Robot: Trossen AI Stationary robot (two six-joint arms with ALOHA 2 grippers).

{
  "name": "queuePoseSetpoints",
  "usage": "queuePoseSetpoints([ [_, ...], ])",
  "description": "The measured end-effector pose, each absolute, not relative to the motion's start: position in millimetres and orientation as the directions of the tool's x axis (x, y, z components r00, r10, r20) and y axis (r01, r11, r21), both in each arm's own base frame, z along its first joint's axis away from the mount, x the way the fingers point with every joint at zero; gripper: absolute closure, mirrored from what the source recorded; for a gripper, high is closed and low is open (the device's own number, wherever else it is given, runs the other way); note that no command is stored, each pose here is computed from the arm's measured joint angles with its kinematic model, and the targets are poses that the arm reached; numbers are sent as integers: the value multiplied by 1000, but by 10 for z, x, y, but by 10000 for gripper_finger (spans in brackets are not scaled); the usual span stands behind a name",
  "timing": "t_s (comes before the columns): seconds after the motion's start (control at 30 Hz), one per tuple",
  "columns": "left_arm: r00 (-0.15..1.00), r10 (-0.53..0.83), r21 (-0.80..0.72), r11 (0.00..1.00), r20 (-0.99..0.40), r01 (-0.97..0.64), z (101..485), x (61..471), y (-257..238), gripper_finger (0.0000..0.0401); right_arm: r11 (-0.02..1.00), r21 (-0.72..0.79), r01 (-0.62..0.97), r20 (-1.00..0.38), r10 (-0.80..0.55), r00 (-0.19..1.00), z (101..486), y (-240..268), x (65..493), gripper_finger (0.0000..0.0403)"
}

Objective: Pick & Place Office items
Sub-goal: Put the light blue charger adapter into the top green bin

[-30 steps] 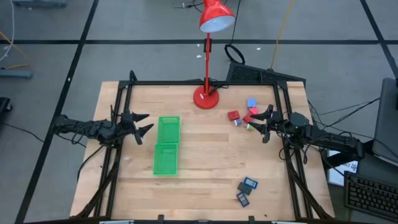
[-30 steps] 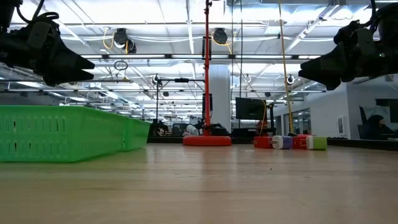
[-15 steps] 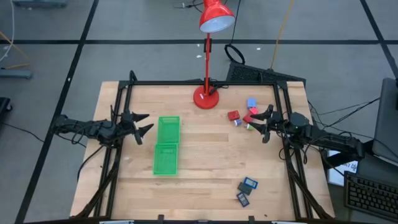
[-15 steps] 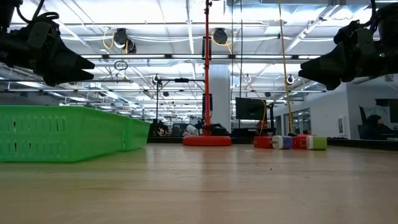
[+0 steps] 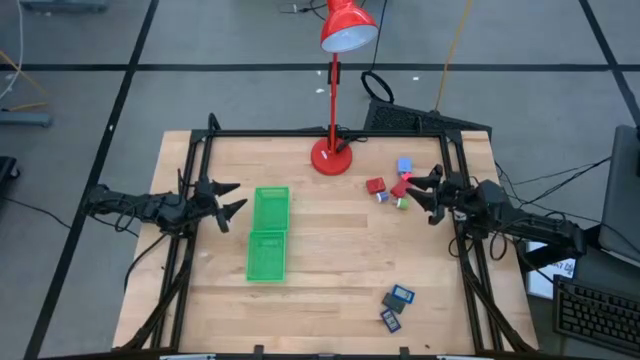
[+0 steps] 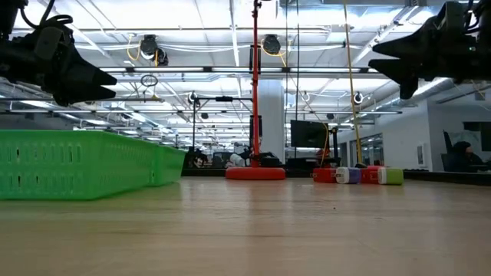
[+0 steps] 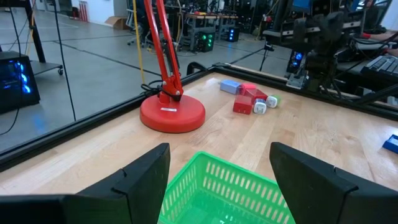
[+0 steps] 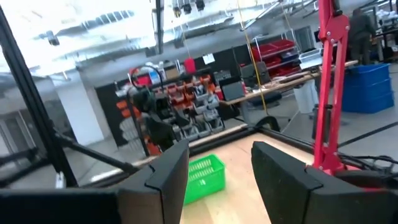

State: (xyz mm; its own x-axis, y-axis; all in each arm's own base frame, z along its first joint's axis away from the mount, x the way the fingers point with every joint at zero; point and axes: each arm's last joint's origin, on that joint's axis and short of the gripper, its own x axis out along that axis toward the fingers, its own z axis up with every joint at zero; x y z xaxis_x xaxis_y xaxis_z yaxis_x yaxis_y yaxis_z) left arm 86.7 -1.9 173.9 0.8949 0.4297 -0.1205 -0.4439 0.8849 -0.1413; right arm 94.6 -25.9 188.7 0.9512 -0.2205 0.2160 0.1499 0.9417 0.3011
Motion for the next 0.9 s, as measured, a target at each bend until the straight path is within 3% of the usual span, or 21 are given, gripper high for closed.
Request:
queuePoseSetpoints([
  [0.23, 895, 429, -141, 885, -121, -443, 1738, 867, -19, 127, 895, 329, 303, 125, -359, 925, 1811, -309, 972, 221],
  [0.37, 895, 429, -141, 885, -121, -444, 1738, 867, -19, 128, 806, 341, 484, -105, -479, 872, 1638, -368, 1041, 169],
  [0.6, 895, 429, -141, 885, -120, -444, 1739, 867, -19, 127, 616, 275, 739, -432, -607, 667, 1874, -522, 1336, 85],
  [0.9, 895, 429, -141, 885, -120, -444, 1739, 867, -19, 128, 394, 115, 912, -692, -626, 359, 1856, -1019, 1794, 83],
])
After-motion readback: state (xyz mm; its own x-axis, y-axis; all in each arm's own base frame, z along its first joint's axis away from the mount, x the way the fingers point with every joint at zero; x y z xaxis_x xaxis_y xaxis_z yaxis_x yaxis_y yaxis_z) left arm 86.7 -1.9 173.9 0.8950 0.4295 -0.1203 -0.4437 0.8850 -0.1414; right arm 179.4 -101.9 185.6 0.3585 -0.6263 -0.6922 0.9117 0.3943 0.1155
